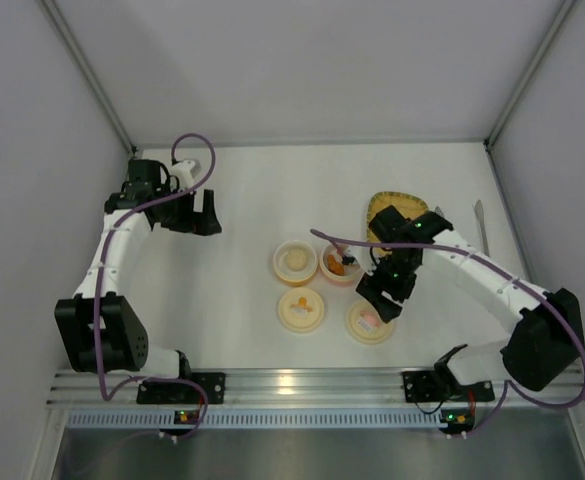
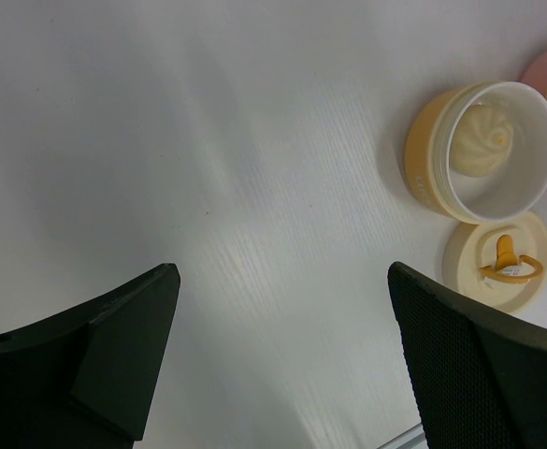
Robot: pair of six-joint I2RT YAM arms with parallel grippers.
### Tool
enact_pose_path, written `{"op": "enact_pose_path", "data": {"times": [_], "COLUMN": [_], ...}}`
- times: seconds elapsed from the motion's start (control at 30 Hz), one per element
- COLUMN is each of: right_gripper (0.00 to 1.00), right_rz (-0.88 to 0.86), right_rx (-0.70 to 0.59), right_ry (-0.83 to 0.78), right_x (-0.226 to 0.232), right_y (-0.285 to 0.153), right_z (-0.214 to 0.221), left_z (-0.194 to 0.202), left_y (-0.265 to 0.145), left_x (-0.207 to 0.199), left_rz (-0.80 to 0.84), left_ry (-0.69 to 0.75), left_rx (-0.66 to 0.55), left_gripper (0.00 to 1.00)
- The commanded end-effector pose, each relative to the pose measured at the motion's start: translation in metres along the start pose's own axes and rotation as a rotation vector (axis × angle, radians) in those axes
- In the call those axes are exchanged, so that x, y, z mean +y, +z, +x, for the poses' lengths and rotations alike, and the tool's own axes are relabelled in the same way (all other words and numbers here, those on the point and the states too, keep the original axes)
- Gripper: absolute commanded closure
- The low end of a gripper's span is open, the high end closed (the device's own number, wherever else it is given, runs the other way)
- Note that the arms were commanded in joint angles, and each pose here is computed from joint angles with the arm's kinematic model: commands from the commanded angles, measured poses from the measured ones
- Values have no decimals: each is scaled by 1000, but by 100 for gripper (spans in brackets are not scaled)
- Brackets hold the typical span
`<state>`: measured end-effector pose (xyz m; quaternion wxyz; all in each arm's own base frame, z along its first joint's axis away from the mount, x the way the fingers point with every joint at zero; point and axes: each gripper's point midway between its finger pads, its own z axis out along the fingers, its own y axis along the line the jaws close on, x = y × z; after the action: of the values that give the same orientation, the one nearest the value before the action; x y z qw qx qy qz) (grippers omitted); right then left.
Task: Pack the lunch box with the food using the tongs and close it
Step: Pick up the box lid from the center of the board.
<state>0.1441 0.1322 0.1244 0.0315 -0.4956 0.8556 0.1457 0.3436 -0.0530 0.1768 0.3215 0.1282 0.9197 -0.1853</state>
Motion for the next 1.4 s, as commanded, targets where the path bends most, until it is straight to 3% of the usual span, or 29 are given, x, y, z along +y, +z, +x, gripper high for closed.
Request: {"op": "enact_pose_path", "data": {"times": [0.0,0.37,0.77,1.07,1.2,1.37], "right_gripper": [34,42,53,77,100,100], "right_rz": [44,47,92,76,72,125], "right_rx": [26,78,176,162,120,54], "right_ry": [-10,-33,-33,-68,-114,-215], "right_x": [-5,-5,-18,-13,-8,-8], "right_y": [16,46,80,76,64,25], "right_z": [-12,-34,-25,-18,-21,-29], "left_z": [0,3,6,5,2,-1], "left_y": [-5,-1,5,7,6,2], "left_x": [0,4,7,8,6,4], "left_rz": [-14,-24,-24,-23,-14,-14], "left_ry": [4,15,15,16,9,16], "left_rx": [-12,-4,4,2,-6,-15], "left_gripper": [2,2,2,2,2,2]}}
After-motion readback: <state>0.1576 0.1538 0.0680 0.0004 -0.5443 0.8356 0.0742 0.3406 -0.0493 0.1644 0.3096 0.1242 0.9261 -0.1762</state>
